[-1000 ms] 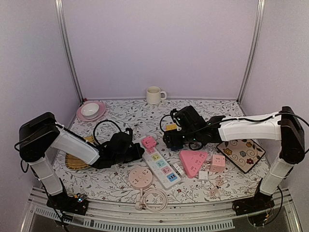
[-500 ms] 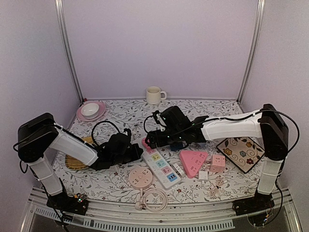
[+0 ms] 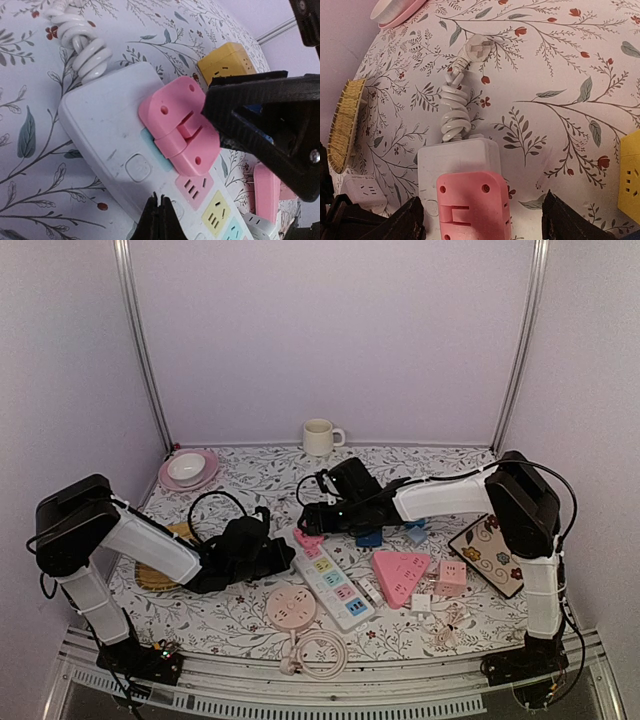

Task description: Pull the plug off the socket

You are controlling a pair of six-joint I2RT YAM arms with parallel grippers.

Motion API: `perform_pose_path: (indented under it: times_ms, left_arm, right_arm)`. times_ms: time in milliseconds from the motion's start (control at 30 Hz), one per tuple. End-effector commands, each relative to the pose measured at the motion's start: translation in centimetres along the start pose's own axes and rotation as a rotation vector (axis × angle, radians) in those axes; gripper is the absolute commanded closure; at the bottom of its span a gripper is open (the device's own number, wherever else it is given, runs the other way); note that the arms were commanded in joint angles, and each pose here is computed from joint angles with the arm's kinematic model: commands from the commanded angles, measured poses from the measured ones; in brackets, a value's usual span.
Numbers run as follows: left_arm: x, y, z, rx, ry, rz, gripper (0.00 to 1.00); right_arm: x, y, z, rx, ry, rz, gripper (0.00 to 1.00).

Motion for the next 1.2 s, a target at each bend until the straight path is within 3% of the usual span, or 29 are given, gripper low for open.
perform_pose_path:
  times_ms: [0, 267, 500, 733, 1167]
  left_arm:
    - [1.8, 0.3, -0.7, 0.027, -0.017, 0.072, 1.0]
    - [1.7, 0.2, -0.7, 0.026, -0.017, 0.071, 1.0]
    - [1.7, 0.2, -0.7, 0.028, -0.018, 0.069, 1.0]
    - [1.8, 0.1, -0.8, 0.029, -0.017, 0.07, 1.0]
    - [1.6, 0.1, -0.7, 0.029, -0.019, 0.068, 1.0]
  right_arm:
    - [-0.5, -1.9, -0.6, 0.018, -0.036, 0.003, 0.18]
    - [0.5, -1.5, -0.4, 0.03, -0.055, 0.096, 0.22]
    - [2.5, 1.1, 0.8, -0.012, -0.049, 0.222, 0.36]
    - [3.2, 2.1, 0.8, -0.026, -0.04, 0.223, 0.48]
    - [2.5, 0.2, -0.2, 0.009, -0.058, 0.192, 0.51]
Point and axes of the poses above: each gripper's point midway between its finger pads, its own y axis back along the fingers, its own x axis along the line the jaws close on, z = x × y, the point moved 9 cm from there along y, back along the fingers, and after that the axes turned 9 degrees about y, right-handed, at the moved point
